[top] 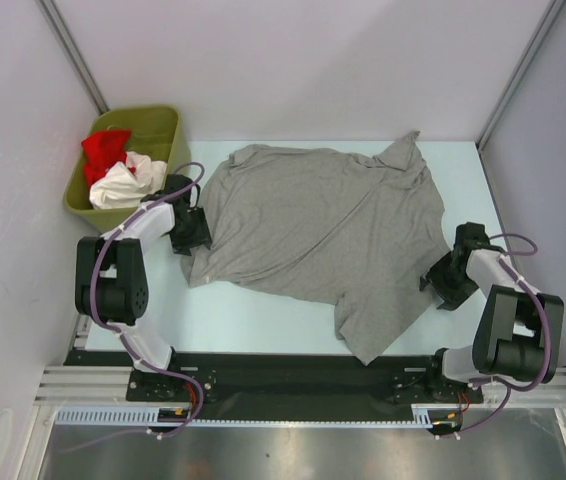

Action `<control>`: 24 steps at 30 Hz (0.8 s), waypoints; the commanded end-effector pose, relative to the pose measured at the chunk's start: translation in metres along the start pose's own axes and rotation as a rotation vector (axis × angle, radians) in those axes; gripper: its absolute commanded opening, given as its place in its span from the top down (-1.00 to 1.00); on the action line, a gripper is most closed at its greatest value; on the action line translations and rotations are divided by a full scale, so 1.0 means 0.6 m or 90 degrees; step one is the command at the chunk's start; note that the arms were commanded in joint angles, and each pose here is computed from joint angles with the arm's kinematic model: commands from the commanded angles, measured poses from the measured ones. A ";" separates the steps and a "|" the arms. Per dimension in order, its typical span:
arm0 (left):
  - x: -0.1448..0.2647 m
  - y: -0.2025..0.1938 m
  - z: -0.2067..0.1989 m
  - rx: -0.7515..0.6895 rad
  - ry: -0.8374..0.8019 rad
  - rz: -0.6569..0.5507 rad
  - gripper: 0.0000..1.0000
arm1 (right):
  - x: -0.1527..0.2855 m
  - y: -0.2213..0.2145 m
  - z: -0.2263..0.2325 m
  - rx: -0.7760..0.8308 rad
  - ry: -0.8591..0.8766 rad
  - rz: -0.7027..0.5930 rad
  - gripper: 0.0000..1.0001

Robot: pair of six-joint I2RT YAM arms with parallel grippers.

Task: Fold and stack the t-shirts
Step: Flatten the tshirt out

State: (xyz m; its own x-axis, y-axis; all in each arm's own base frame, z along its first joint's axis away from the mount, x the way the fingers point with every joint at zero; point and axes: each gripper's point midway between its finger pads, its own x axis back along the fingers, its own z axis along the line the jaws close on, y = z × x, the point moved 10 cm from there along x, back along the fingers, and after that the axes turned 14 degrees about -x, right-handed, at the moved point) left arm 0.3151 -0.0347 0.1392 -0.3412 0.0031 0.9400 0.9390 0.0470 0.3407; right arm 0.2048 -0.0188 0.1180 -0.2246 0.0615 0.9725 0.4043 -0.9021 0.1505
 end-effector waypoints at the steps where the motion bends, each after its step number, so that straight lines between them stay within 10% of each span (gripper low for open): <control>1: 0.015 0.017 -0.001 -0.018 -0.010 -0.028 -0.16 | -0.017 0.014 -0.003 0.012 -0.021 -0.042 -0.24; 9: 0.003 0.011 -0.001 -0.015 -0.008 -0.006 -0.13 | -0.027 0.032 -0.024 -0.023 -0.057 -0.073 0.73; 20: 0.005 -0.046 -0.038 -0.015 -0.110 0.051 -0.11 | 0.009 0.113 -0.045 -0.065 -0.124 -0.160 0.87; 24: 0.007 -0.063 -0.065 -0.046 -0.155 0.065 -0.11 | 0.003 0.109 -0.022 -0.038 -0.081 -0.110 0.53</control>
State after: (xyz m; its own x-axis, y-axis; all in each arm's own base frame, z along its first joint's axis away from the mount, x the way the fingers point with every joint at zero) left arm 0.2858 -0.0605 0.1173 -0.2128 0.1614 0.9637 0.9761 -0.0093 0.2171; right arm 0.2106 -0.0828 0.1236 -0.1616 0.2808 0.9461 0.2653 -0.9110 0.3157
